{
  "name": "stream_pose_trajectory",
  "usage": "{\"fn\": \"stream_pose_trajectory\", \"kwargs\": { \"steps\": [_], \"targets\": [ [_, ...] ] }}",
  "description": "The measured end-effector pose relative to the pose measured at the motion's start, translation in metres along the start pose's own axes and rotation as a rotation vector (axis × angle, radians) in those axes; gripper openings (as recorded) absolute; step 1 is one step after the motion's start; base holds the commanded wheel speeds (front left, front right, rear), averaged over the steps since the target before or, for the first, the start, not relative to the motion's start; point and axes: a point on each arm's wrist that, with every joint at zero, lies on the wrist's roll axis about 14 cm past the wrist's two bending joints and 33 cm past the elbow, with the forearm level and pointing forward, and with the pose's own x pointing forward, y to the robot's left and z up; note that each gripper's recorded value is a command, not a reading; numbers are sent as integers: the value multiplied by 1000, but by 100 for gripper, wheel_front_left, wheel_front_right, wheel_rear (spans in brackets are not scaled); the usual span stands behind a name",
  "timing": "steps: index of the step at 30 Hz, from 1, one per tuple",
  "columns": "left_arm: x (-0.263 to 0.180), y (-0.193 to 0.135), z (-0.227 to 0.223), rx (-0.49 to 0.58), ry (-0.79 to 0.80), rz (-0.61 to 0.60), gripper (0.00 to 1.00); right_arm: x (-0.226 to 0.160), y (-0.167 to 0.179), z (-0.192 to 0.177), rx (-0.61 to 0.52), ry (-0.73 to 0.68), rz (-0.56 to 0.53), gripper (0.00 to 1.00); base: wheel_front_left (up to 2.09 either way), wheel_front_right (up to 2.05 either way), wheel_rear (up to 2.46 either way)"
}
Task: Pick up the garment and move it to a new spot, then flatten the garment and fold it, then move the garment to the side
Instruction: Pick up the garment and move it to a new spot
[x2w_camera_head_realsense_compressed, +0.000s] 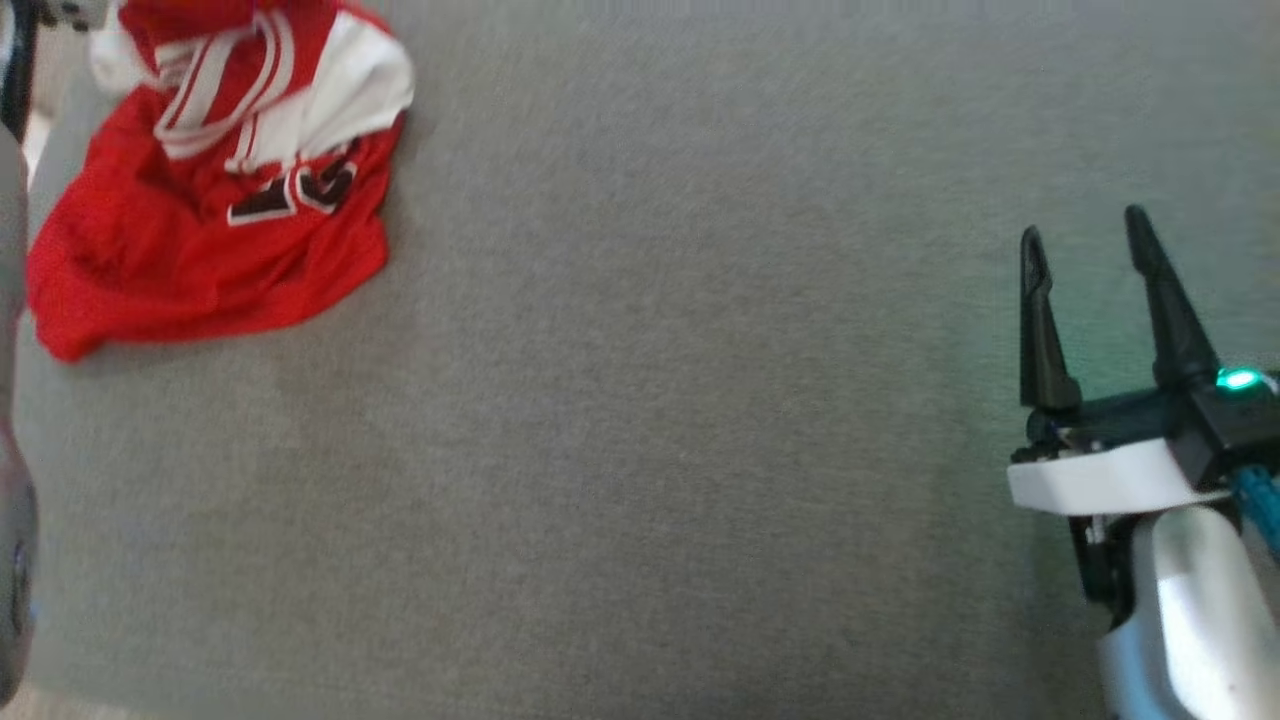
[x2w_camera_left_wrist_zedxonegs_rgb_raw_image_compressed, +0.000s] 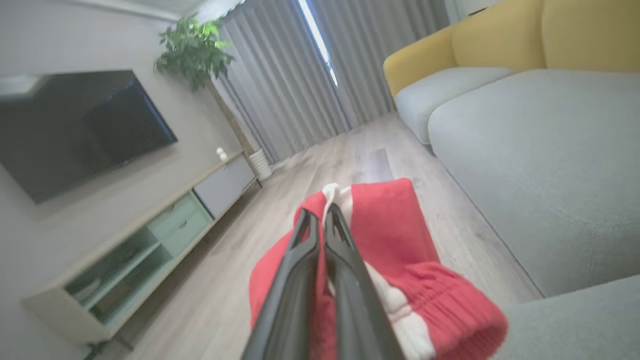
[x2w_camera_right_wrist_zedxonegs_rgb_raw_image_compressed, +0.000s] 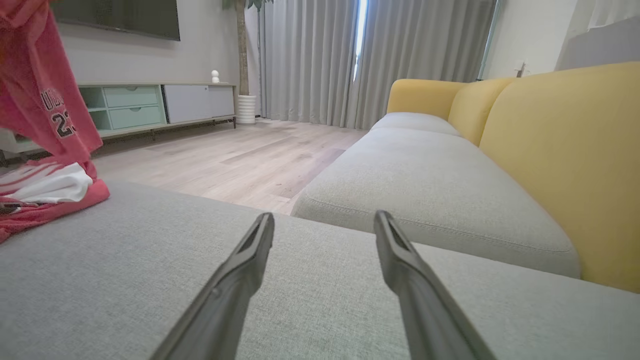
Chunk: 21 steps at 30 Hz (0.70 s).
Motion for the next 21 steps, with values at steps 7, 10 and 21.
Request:
{"fn": "stream_pose_trajectory", "kwargs": {
  "steps": [7,10,21],
  "targets": [
    [1,-51,100,111,-180,-143,0,-47,-27,32,-1,-35,-113,100,0,0,0],
    [-6,-107,148,100,-297,-263,0,-71,-41,41,26,-48,-177,100,0,0,0],
    [-90,-280,270,107,-639,-726,0,-147,-85,68,50,-109,-384,100,0,0,0]
  ]
}}
